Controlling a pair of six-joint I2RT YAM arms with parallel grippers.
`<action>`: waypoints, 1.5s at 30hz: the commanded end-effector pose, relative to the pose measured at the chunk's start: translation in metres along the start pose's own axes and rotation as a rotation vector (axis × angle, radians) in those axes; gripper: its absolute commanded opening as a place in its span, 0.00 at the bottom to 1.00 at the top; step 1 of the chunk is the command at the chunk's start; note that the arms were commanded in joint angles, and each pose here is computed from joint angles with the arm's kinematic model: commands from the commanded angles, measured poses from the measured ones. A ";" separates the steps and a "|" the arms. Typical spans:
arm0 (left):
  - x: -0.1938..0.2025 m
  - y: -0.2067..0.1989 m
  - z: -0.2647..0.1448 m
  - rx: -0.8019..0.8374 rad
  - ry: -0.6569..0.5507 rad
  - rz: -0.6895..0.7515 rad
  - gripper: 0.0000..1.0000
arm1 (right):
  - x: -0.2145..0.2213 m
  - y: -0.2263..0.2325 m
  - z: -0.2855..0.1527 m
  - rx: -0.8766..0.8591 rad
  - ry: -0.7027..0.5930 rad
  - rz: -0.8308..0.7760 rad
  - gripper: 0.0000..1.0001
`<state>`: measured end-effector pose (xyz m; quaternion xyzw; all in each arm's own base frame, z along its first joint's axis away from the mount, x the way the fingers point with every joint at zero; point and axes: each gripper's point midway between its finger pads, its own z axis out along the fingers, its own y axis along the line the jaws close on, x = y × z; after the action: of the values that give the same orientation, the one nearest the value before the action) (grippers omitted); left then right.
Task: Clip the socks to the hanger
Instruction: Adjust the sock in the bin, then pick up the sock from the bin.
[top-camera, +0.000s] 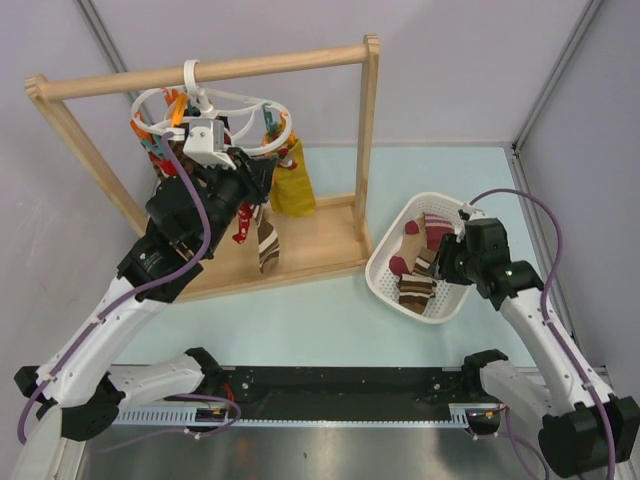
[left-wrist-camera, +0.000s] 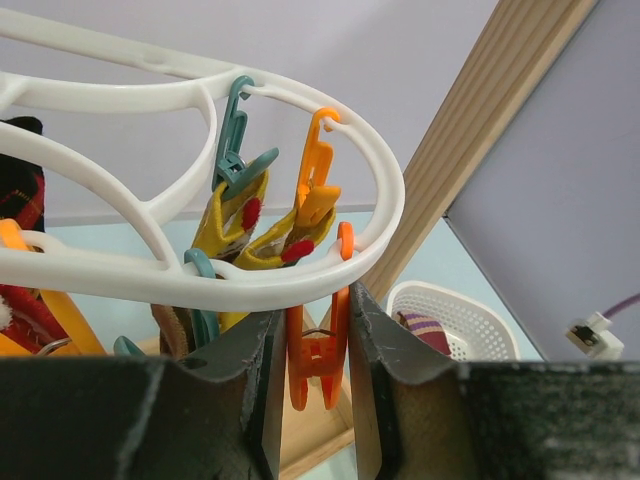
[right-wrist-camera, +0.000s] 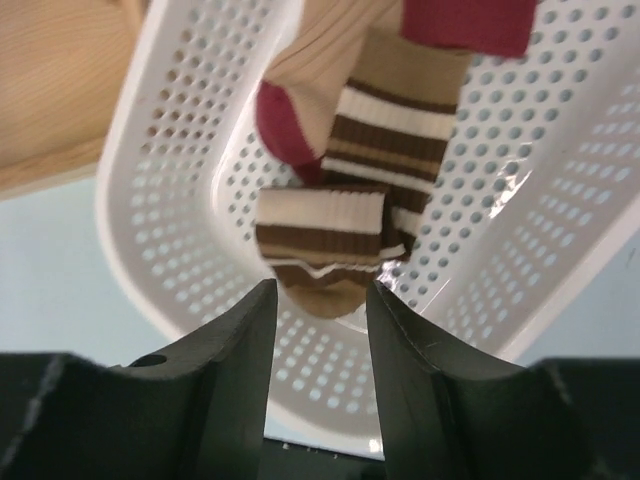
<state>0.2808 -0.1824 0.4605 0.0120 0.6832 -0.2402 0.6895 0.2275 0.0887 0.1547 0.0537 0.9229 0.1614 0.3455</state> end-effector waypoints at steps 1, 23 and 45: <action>-0.016 0.002 -0.007 -0.006 -0.046 -0.027 0.00 | -0.036 -0.023 0.024 0.141 -0.127 -0.009 0.43; -0.016 0.002 -0.006 -0.007 -0.044 -0.019 0.00 | -0.022 -0.066 0.155 0.257 -0.012 0.135 0.38; -0.021 -0.001 -0.007 0.006 -0.052 -0.035 0.00 | -0.086 -0.004 0.055 0.014 -0.286 -0.043 0.00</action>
<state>0.2783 -0.1812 0.4612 0.0131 0.6830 -0.2420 0.6890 0.3325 0.0671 0.1310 0.1112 0.8891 0.1060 0.4312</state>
